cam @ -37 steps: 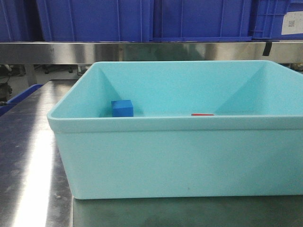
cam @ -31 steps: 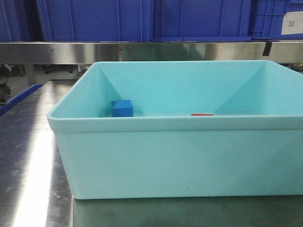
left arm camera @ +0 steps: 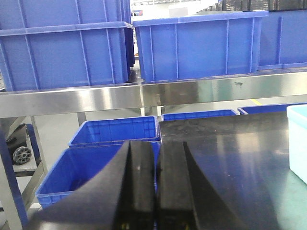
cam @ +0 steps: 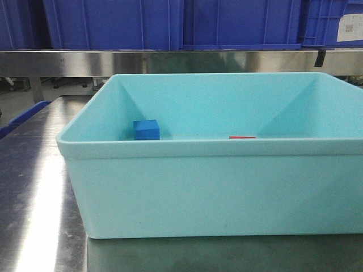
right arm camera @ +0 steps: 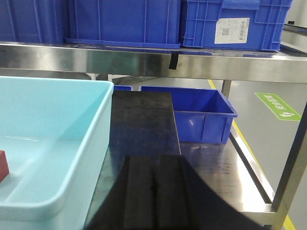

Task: Pick red cube and place on left shelf

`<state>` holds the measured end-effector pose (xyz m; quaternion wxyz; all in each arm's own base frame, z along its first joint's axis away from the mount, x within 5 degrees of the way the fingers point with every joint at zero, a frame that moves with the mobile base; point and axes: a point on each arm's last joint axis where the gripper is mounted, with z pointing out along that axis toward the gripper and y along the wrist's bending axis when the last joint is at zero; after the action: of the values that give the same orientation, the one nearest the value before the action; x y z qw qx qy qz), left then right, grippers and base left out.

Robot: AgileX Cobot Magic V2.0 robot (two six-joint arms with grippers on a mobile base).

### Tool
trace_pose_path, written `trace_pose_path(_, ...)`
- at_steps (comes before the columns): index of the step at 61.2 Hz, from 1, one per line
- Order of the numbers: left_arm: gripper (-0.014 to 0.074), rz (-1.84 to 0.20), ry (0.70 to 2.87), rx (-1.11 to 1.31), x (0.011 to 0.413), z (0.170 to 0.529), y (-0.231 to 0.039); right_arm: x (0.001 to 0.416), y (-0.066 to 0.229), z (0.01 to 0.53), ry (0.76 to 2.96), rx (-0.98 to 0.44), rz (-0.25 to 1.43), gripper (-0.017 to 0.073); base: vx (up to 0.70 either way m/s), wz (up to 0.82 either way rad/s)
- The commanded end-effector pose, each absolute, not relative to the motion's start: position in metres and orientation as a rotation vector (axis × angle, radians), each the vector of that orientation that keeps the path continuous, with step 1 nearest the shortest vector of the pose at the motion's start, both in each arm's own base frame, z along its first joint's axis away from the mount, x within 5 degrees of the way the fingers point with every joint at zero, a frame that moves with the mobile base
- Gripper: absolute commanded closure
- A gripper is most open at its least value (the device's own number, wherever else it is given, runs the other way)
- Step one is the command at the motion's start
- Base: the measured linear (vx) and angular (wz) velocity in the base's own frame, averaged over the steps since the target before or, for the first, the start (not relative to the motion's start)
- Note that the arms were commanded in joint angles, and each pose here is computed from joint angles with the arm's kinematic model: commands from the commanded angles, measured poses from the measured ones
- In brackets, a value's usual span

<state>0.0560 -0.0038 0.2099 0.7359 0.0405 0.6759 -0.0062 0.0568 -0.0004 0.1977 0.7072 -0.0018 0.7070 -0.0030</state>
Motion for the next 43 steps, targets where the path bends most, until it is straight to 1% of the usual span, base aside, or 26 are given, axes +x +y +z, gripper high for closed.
trace_pose_path(1,0.0488,-0.015,1.432,0.079,0.0568,0.2095,-0.0034,0.0539,0.0002,0.2141,1.451,-0.017,-0.013,0.0499,0.00,0.00)
trace_pose_path(43,0.0488,-0.015,1.432,0.079,0.0568,0.2095,-0.0034,0.0538,0.0004,0.2150,1.441,-0.018,-0.012,0.0499,0.00,0.00)
